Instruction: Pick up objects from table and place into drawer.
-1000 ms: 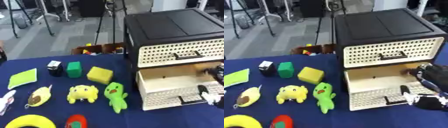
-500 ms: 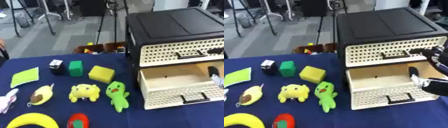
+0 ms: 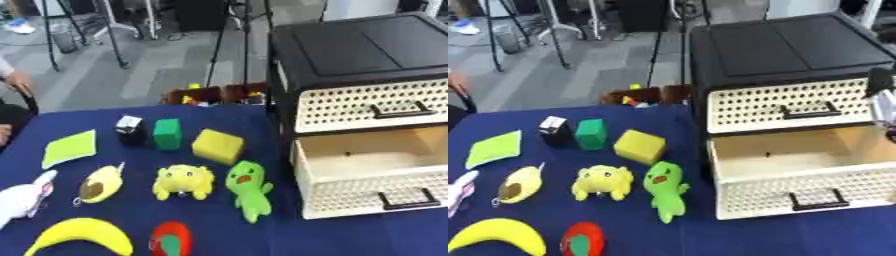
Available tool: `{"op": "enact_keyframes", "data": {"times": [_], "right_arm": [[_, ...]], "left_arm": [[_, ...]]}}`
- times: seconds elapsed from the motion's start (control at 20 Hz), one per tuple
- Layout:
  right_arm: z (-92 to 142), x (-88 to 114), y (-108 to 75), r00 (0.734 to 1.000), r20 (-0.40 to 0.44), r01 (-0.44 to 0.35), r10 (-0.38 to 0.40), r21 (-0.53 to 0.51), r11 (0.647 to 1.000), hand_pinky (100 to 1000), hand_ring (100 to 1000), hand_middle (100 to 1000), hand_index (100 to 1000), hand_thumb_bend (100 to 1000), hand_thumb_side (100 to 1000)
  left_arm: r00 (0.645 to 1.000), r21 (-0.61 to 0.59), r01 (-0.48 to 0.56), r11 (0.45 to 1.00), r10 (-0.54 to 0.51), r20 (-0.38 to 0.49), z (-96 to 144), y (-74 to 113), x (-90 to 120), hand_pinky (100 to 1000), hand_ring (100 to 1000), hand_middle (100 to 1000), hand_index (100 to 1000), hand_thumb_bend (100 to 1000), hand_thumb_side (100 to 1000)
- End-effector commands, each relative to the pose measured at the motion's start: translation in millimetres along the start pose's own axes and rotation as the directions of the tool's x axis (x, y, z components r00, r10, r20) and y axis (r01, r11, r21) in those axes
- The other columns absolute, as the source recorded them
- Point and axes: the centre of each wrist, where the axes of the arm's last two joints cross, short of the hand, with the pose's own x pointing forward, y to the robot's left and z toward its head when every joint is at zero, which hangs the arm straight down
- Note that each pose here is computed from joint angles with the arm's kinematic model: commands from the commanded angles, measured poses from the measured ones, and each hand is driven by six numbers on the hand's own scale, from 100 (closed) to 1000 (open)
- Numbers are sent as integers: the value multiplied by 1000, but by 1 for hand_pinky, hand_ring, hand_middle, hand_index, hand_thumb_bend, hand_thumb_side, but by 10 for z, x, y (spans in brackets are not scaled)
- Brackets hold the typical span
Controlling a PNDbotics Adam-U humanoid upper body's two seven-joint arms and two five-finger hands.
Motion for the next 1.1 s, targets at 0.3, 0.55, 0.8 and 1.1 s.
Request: {"op": "enact_keyframes", "data": {"times": [0.3, 0.55, 0.8, 1.1], "right_arm": [[-177, 57, -118, 993, 63, 116, -100, -340, 933, 420, 548, 548, 804, 100, 806], [-201, 74, -116, 990, 68, 137, -120, -359, 923, 420, 540, 546, 799, 100, 808], [-204, 74, -119, 990, 65, 137, -121, -360, 923, 420, 540, 546, 797, 100, 810], [-234, 106, -106, 987, 75, 162, -145, -358, 919, 415, 530, 535, 790, 100, 827]], "left_arm": [[958, -143, 243, 959, -214, 192, -191, 281, -6, 702, 815, 827, 897, 205, 758], [908, -284, 362, 888, -267, 324, -299, 380, 44, 694, 799, 805, 922, 249, 728], [881, -365, 419, 831, -274, 386, -367, 436, 81, 698, 790, 779, 927, 285, 744], [819, -456, 529, 716, -289, 496, -334, 336, 47, 723, 765, 767, 941, 467, 729]]}}
